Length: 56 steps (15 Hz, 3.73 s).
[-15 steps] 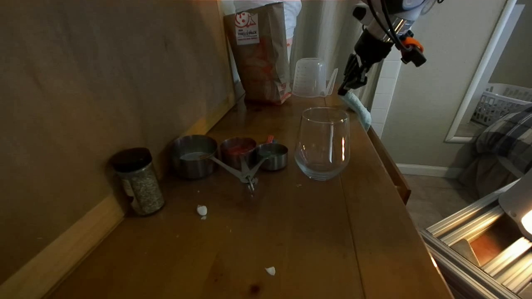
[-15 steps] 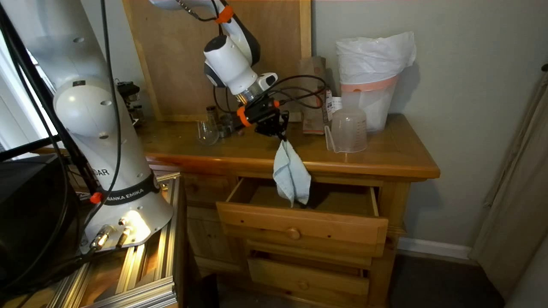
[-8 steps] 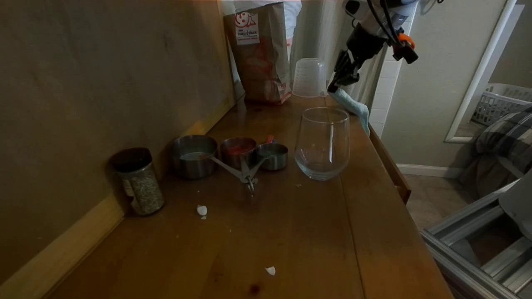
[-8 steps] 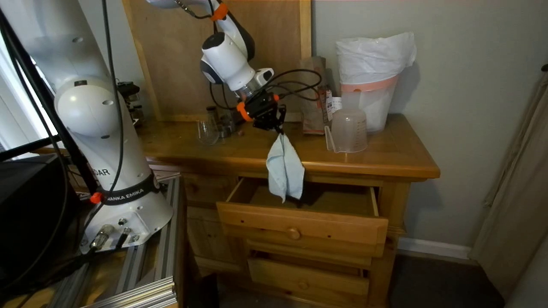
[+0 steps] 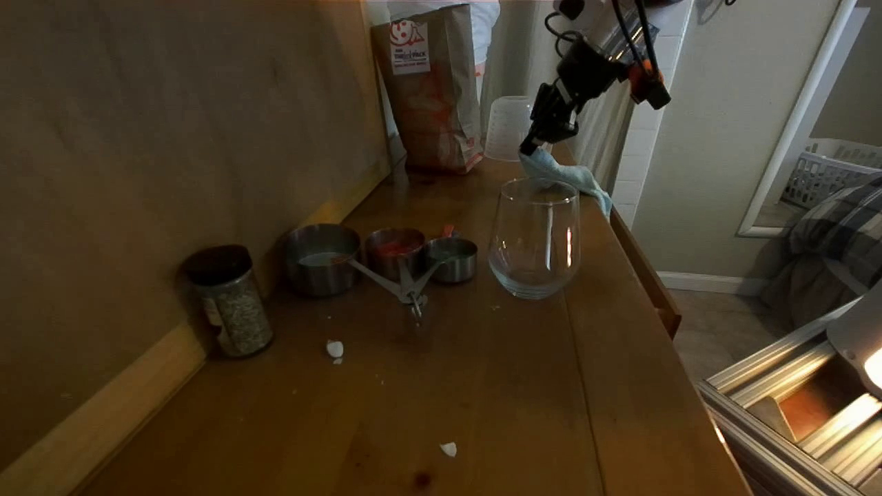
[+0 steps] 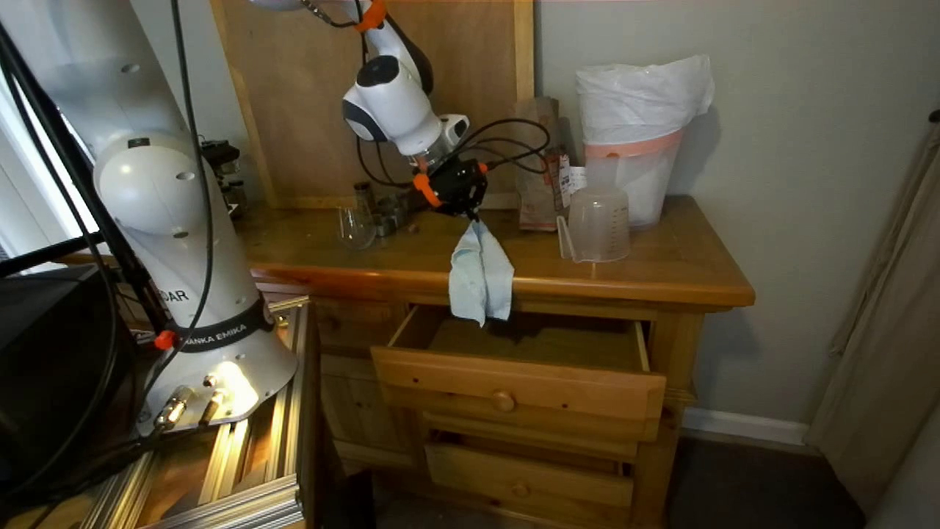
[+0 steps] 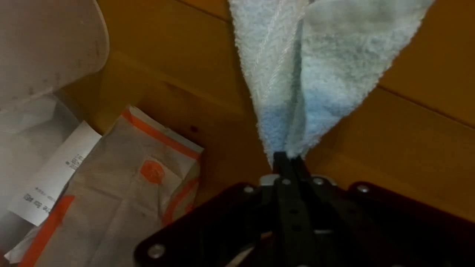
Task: Open the topmost drawer on the right and remove the towel from the drawer then close the drawer.
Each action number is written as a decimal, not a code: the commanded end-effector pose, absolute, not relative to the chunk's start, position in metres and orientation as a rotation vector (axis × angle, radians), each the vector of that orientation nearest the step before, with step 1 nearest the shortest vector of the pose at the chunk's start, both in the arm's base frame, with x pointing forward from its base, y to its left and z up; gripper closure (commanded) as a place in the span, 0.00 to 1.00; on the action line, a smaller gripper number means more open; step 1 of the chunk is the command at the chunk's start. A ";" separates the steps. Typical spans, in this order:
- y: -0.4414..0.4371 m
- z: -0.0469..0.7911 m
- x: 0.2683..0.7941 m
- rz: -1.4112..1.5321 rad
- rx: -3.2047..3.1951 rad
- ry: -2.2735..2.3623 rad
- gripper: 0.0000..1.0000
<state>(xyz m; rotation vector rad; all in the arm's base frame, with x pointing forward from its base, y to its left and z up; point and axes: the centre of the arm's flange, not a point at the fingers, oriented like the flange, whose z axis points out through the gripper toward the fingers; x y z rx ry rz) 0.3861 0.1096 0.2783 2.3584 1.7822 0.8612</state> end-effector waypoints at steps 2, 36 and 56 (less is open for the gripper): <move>0.102 0.311 0.370 0.934 2.349 1.918 0.98; 0.143 0.310 0.399 1.033 2.221 2.102 0.73; 0.040 0.350 0.364 0.616 2.600 1.926 0.00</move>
